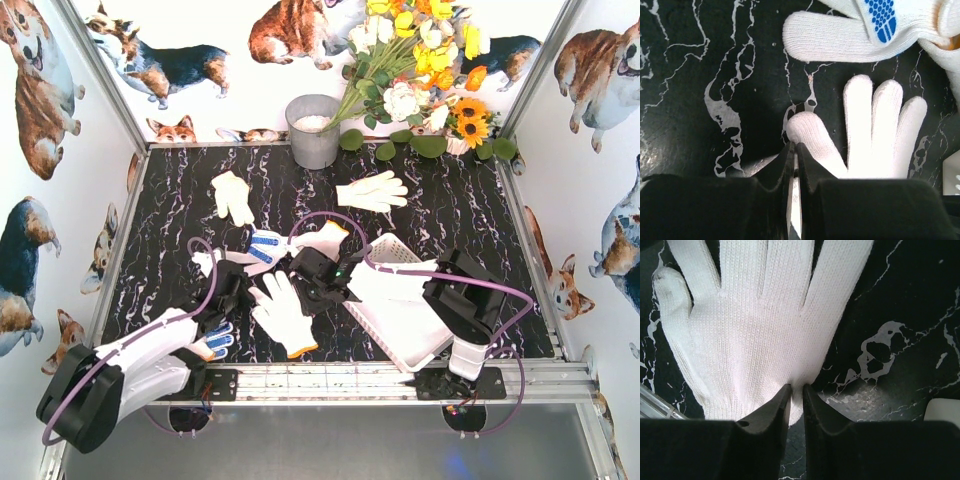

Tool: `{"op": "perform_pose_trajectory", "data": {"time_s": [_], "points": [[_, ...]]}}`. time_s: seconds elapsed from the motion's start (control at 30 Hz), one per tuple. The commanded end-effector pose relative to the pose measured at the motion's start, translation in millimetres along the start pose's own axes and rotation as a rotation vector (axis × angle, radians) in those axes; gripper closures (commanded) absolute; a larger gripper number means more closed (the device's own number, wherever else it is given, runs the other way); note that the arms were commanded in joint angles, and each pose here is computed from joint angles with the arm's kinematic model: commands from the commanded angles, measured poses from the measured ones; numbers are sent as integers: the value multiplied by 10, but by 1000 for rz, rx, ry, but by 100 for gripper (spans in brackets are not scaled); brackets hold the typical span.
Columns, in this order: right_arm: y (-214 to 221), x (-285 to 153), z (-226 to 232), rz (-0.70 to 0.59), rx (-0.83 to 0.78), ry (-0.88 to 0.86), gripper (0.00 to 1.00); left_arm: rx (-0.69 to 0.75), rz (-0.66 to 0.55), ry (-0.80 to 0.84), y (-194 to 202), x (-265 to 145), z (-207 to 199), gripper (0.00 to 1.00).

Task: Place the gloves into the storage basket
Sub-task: Adjust the glove at the center of the board, then pick up the glove from the center of the board.

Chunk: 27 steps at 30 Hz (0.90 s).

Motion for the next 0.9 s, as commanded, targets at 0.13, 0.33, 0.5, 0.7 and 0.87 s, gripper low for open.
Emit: {"op": "perform_pose_trajectory", "data": {"time_s": [0.13,0.33,0.5,0.7,0.87], "points": [[-224,99,180,-80,-51,-86,83,-2,14,-119,73,-71,328,100],[-377,-193,246,-139,-55,-102,70,22,2,-75,-34,-160,139,61],[-732,-823,350,-291,-87,-121,49,69,-97,17,-407,-438,-304,20],[-1045,-1343,117,-446,-127,14,38,193,-155,73,-941,-650,-695,0],[-1183,-1409,-365,-422,-74,70,37,314,-214,82,-1538,-724,-932,0]]}}
Point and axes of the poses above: each gripper's point midway between its finger pads, its own x axis out along the fingers, its own z axis along the line the jaws close on, y = z × x, the point moved 4 cm from there along -x, back along the fingers, and after that the axes turned 11 degrees about -x, right-handed, at the moved point
